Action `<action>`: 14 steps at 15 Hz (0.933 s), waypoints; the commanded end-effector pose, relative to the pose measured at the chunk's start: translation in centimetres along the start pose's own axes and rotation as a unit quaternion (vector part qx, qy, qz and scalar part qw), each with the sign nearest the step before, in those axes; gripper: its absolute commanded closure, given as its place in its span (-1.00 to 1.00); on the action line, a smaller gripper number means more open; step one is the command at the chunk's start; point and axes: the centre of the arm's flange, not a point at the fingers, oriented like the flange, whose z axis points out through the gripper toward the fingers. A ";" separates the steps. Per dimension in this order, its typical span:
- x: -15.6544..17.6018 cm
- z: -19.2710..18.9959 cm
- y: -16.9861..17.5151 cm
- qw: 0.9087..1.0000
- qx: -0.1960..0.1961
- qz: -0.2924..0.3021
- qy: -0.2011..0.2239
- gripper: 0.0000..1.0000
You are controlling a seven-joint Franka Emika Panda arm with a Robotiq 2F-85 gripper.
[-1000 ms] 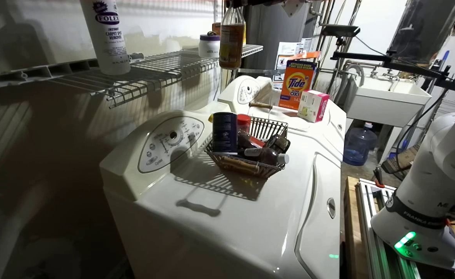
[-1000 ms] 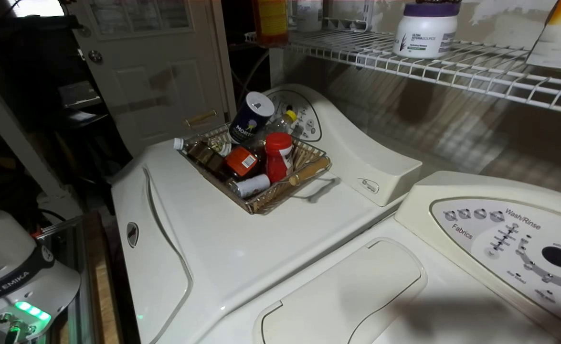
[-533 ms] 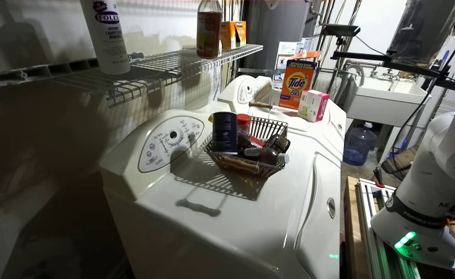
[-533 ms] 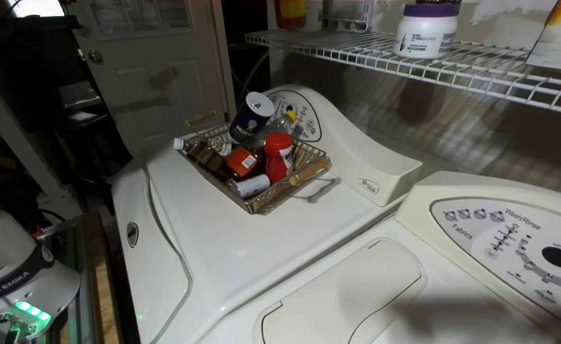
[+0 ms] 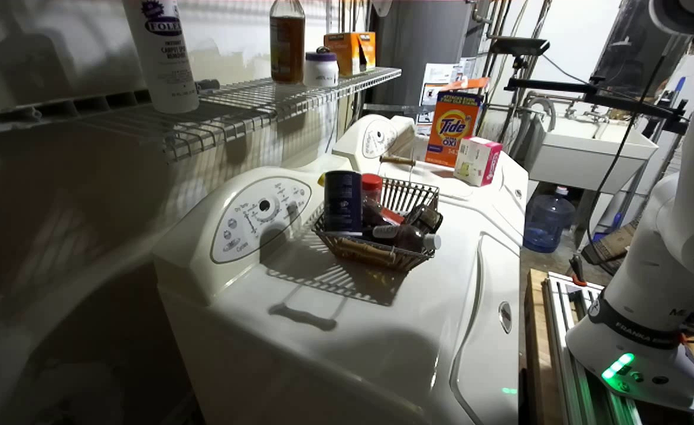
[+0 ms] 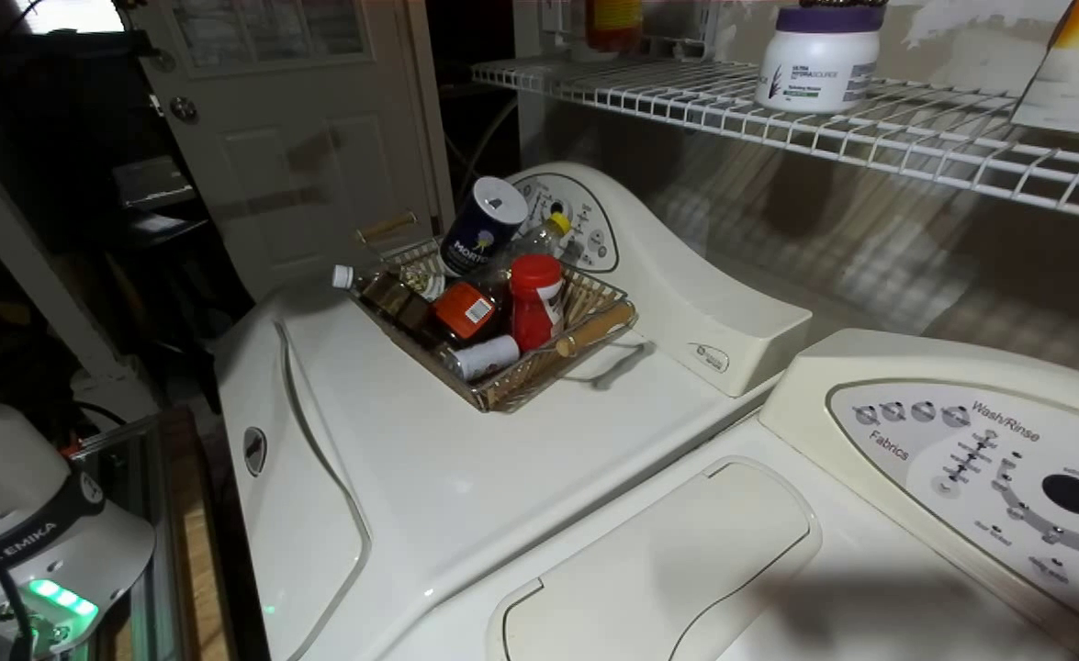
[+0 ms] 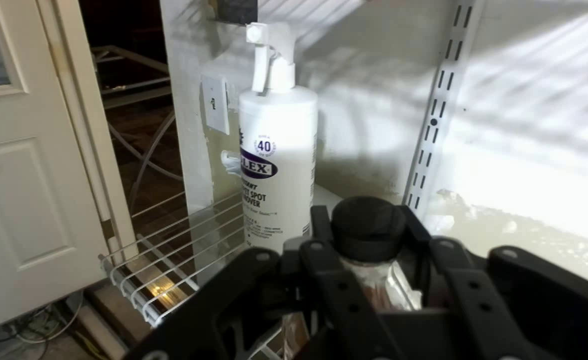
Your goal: Move the bottle from the basket to the bottom shelf
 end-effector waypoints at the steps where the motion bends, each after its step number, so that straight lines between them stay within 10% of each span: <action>1: -2.2 2.2 -2.0 0.999 0.029 0.022 -0.031 0.80; 14: -0.4 3.6 -2.2 0.999 0.036 0.017 -0.024 0.80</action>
